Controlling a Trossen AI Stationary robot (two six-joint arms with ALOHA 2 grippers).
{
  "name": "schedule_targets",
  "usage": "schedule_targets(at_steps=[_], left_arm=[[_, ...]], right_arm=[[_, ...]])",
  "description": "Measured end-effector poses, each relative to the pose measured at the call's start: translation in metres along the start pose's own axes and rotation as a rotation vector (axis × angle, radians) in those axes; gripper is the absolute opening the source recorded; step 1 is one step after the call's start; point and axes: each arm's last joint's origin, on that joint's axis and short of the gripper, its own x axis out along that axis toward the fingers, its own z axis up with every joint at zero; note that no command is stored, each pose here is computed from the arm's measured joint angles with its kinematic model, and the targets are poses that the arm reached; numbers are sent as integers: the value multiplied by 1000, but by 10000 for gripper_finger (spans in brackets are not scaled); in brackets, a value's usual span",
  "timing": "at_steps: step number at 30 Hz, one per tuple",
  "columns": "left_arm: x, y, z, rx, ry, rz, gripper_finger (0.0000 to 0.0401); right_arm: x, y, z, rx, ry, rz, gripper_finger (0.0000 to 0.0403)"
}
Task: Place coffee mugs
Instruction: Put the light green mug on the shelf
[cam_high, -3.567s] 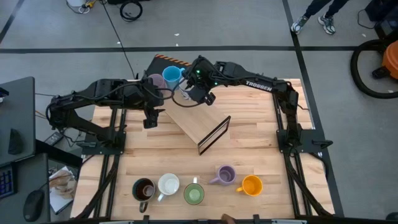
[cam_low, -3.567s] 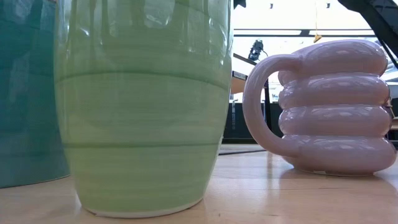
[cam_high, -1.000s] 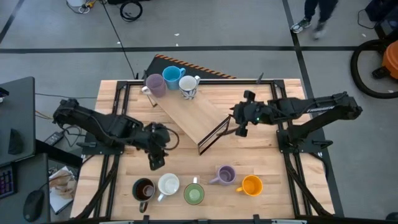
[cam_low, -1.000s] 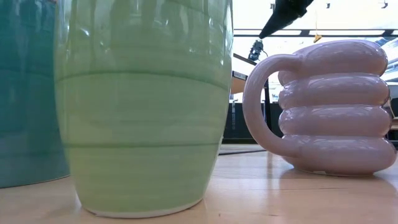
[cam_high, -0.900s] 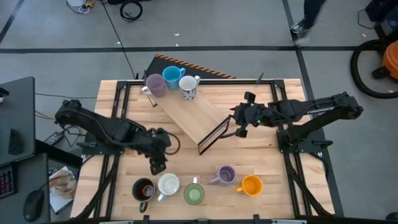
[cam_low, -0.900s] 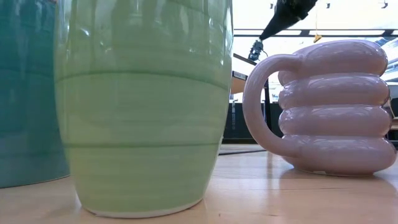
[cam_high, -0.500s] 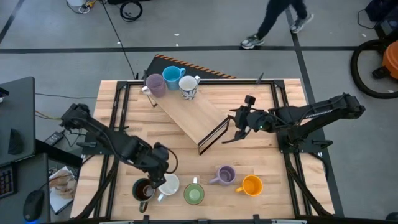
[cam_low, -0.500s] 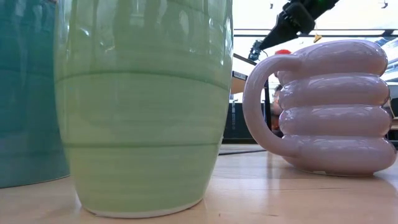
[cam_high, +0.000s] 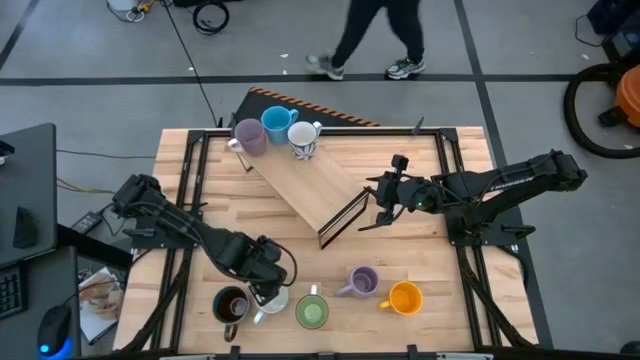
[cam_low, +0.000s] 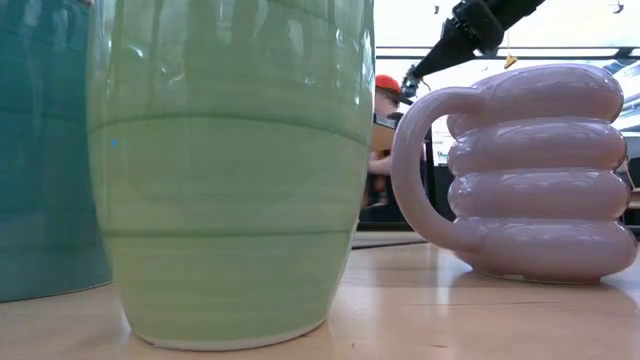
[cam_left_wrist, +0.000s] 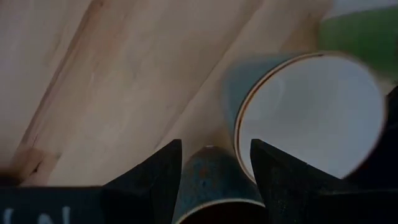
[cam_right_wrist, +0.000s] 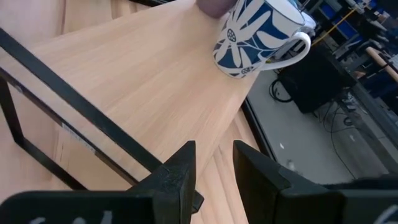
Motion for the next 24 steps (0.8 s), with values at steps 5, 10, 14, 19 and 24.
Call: schedule_targets(at_steps=[5,10,14,19,24], left_arm=[[12,-4,2,22,16,31,197],[14,-6,3,38,-7,39,196],[15,-6,4,38,-12,40,182],[15,-6,4,40,-27,46,158],[20,-8,5,55,-27,59,142]], right_arm=[[0,0,1,-4,-5,1,112],[0,0,1,-17,-13,0,112],[0,0,1,-18,-13,0,112],[0,0,1,-18,-13,0,112],[0,1,2,-17,-17,20,112]])
